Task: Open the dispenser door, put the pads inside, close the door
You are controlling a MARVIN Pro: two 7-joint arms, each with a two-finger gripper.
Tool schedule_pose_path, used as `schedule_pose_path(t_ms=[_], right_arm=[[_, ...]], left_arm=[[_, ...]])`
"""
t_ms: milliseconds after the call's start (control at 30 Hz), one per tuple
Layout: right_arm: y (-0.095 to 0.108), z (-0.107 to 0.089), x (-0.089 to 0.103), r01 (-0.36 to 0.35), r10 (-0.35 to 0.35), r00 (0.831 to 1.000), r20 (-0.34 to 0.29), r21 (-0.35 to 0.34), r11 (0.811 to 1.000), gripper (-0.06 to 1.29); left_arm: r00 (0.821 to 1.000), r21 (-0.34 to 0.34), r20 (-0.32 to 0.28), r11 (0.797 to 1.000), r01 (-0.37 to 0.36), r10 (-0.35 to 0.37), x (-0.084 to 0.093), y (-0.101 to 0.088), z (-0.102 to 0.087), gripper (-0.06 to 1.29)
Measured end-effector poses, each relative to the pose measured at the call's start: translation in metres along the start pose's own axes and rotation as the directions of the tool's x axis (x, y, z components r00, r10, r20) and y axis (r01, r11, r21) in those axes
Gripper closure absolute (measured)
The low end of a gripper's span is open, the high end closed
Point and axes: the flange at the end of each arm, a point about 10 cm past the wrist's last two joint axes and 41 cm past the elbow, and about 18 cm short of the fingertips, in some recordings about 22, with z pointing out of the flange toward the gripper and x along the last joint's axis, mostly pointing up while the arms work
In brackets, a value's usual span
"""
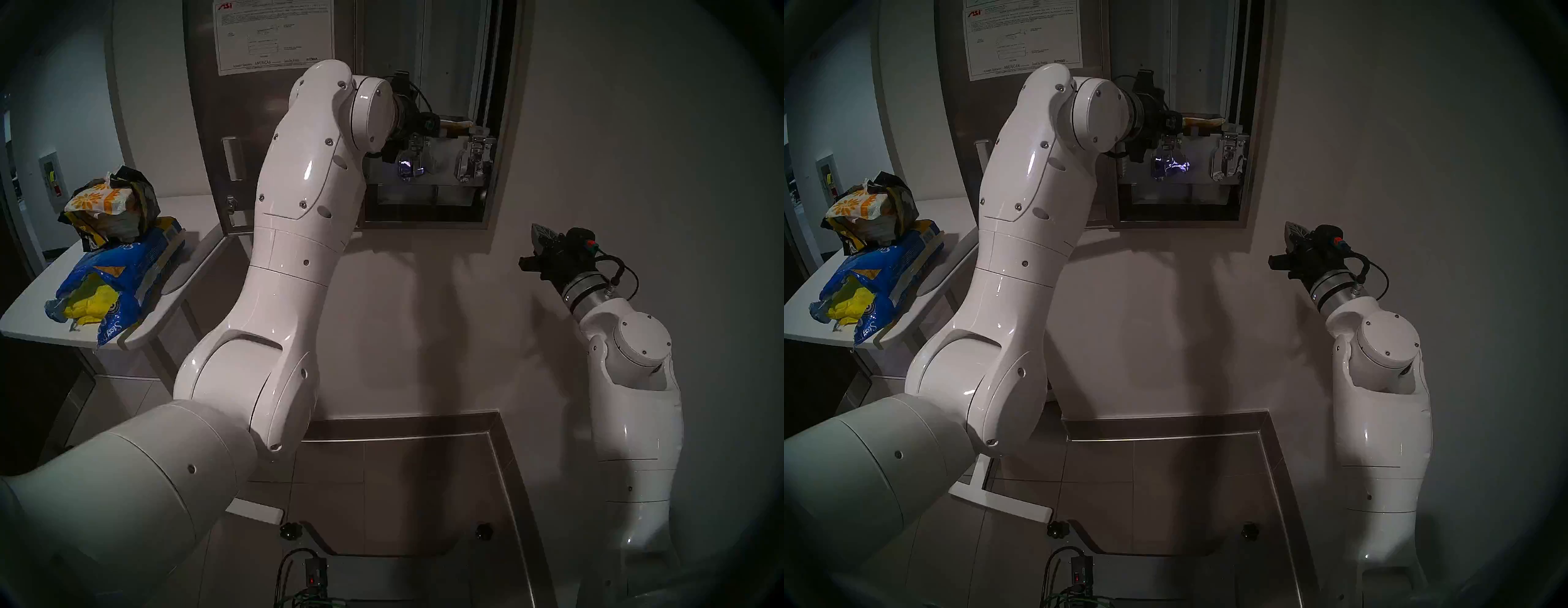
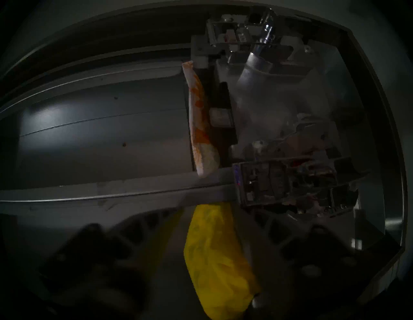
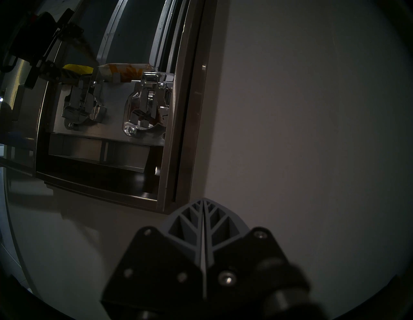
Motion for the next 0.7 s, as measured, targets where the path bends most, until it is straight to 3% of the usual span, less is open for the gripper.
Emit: schedule_pose_path(t_ms=[100, 133, 300, 700], right_arm=[[0.0, 0.0, 0.0, 0.0, 0.0, 1.0, 0.0, 0.0, 1.0, 1.25], [0.0, 0.0, 0.0, 0.0, 0.0, 1.0, 0.0, 0.0, 1.0, 1.25], [0.0, 0.0, 0.0, 0.0, 0.0, 1.0, 0.0, 0.0, 1.0, 1.25], [0.0, 0.0, 0.0, 0.0, 0.0, 1.0, 0.001, -0.001, 1.0, 1.25]], left_arm=[[1.0, 0.005, 0.0, 1.0, -0.002, 0.002, 0.0, -0.002, -0.001, 0.66], [1.0, 0.006, -0.001, 1.0, -0.003, 0.003, 0.0, -0.002, -0.001, 0.43], [1.0, 0.005, -0.002, 1.0, -0.005, 0.005, 0.0, -0.002, -0.002, 0.14], [1.0, 0.001, -0.021, 1.0, 0.002, -0.002, 0.005, -0.005, -0.013, 0.11]])
